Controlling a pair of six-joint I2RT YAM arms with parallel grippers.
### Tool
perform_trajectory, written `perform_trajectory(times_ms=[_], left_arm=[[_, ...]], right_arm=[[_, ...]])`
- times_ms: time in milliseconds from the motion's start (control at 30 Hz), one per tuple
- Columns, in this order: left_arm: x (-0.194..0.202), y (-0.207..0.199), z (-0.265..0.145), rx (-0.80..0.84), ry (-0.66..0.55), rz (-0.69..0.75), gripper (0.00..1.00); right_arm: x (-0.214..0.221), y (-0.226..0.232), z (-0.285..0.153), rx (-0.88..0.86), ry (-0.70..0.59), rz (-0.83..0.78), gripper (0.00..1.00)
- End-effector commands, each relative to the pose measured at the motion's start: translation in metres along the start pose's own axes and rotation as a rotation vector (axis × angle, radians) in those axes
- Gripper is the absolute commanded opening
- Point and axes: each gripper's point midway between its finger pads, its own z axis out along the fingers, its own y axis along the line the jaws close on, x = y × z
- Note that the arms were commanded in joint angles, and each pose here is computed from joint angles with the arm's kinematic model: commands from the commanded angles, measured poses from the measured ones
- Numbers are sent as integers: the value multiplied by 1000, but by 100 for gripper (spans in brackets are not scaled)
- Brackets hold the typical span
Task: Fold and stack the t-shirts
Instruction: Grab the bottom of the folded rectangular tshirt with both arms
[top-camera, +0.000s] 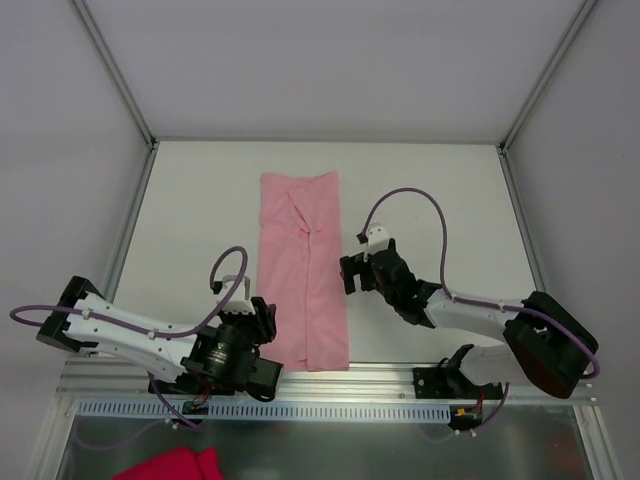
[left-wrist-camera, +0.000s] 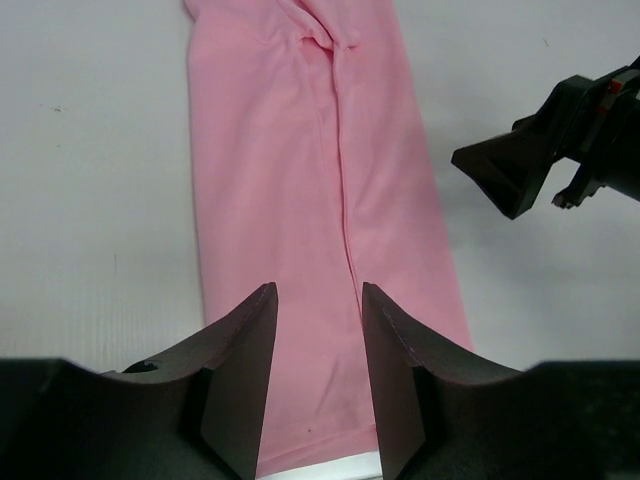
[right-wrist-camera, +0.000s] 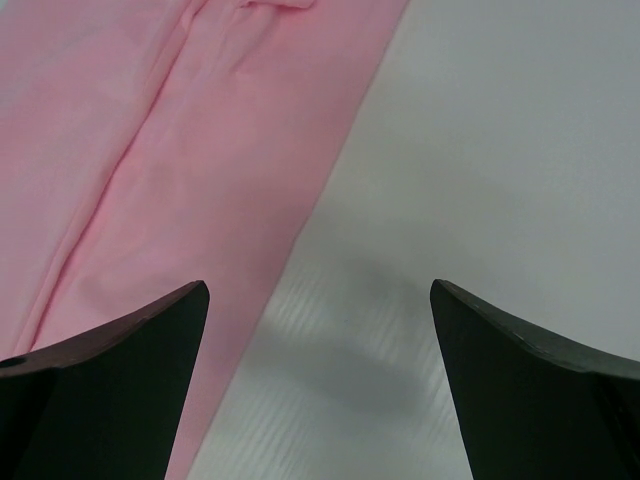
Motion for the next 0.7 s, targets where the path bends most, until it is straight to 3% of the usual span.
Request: perform_trajectory(times_ms=[0, 133, 333, 500, 667], left_arm=[[-23, 25, 1, -26, -76, 120, 40], [-23, 33, 2, -16, -71, 74, 40], [-19, 32, 3, -27, -68, 92, 40], [-20, 34, 3, -25, -65, 87, 41], [-18, 34, 4, -30, -67, 84, 41]], right_arm=[[-39, 15, -20, 72, -125, -63, 100], [-47, 37, -48, 181, -148, -196, 100], [-50, 61, -96, 261, -247, -271, 100], [-45, 66, -128, 261, -346, -143, 100], [-38, 43, -160, 345, -418, -113, 100]])
